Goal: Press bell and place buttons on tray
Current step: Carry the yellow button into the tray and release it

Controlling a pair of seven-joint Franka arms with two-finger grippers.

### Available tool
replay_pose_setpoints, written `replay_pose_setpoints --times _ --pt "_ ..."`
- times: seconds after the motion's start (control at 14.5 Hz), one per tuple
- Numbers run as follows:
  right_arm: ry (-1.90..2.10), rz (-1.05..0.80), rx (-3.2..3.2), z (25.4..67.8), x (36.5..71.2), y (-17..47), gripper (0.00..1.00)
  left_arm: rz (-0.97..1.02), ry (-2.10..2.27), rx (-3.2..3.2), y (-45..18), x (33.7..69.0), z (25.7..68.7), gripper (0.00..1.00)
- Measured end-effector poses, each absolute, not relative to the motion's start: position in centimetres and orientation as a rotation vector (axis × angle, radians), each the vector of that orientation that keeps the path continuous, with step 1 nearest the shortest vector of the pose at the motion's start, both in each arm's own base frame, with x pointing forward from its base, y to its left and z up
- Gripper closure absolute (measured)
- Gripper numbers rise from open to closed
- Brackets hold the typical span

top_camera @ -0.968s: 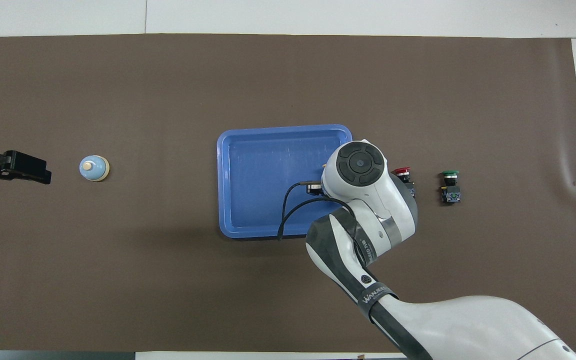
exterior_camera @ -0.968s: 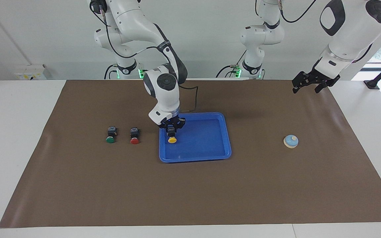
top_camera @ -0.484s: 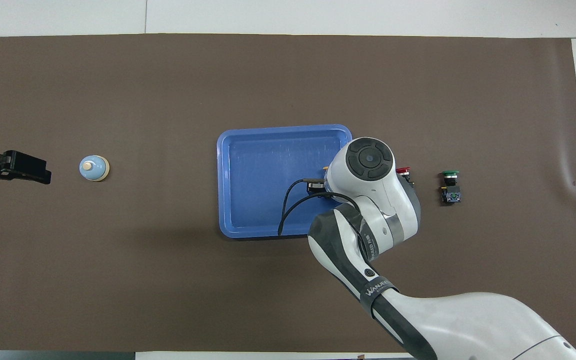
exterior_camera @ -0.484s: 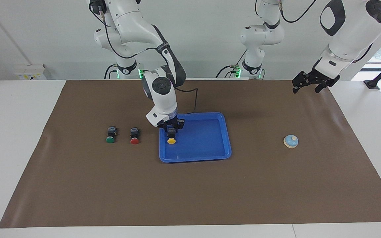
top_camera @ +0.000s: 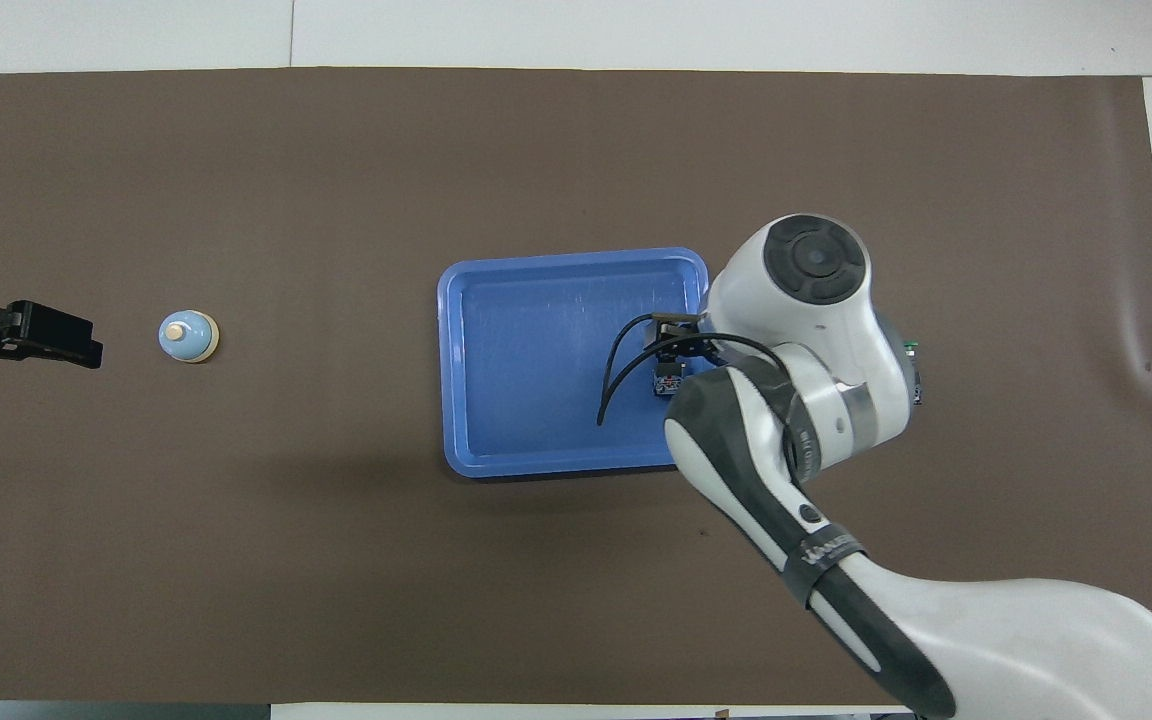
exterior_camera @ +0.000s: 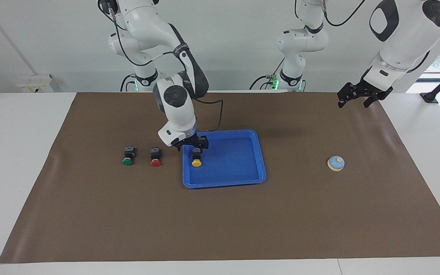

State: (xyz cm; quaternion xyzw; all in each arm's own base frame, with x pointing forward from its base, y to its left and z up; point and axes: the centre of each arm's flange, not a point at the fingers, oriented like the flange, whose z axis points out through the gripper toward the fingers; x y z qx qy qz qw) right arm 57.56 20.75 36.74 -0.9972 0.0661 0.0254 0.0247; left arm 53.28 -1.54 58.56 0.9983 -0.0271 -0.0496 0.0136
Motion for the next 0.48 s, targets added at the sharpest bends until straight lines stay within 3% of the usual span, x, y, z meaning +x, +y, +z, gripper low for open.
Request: replay_pose_setpoints --times 0.21,0.48 --pt "0.134 0.056 -3.081 38.6 59.1 14.0 0.0 -0.154 -0.085 3.109 -1.5 53.3 58.6 0.0" --pt "0.131 0.126 -3.087 36.4 58.8 8.2 0.0 -0.154 -0.085 3.109 -1.5 53.3 58.6 0.0"
